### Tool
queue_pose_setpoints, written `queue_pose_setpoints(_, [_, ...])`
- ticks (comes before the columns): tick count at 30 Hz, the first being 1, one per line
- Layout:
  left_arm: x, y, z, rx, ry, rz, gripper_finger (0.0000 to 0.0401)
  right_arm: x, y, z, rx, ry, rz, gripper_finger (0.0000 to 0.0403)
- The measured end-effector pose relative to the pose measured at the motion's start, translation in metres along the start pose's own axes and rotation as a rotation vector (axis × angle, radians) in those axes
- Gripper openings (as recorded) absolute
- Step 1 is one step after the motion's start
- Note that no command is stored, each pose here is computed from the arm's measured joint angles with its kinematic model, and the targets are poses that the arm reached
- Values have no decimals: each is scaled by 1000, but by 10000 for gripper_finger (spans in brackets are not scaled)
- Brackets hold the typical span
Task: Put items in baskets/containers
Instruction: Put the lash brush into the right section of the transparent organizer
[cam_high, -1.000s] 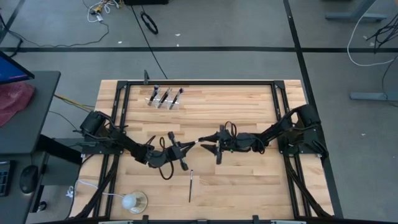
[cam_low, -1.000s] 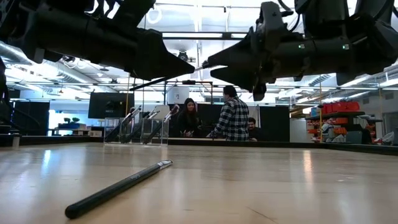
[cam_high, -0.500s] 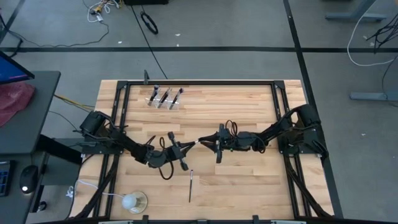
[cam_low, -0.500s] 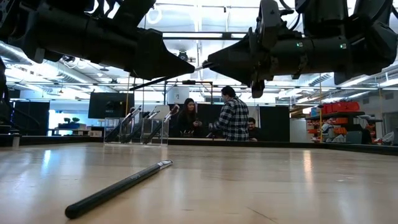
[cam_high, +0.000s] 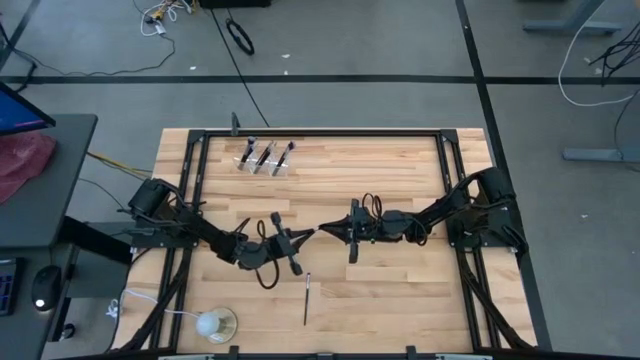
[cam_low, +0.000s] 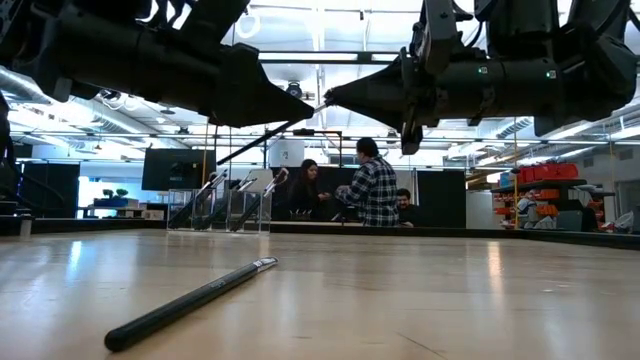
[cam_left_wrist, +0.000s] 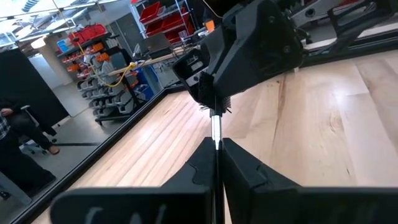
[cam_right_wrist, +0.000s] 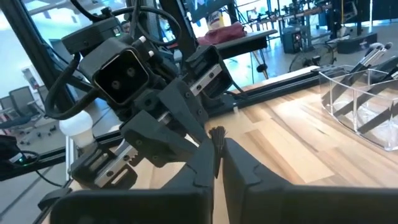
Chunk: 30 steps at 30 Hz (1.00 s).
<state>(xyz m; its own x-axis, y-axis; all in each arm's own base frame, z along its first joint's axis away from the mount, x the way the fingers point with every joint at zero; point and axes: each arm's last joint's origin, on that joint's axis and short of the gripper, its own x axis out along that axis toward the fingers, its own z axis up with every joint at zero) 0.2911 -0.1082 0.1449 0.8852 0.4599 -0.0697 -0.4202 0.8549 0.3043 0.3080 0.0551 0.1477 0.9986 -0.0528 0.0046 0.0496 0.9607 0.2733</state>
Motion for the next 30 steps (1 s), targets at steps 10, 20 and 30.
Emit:
queue_pose_setpoints(10, [0, -1, -2, 12, 11, -16, 102, 0, -1, 0, -18, 18, 4, 4])
queue_pose_setpoints(20, [-26, 9, -1, -41, 213, 29, 275, 6, -32, 48, -48, 162, -181, 4])
queue_pose_setpoints(30, [-49, 39, -54, -203, 537, 106, 265, 61, -58, 149, -314, 279, -274, 4])
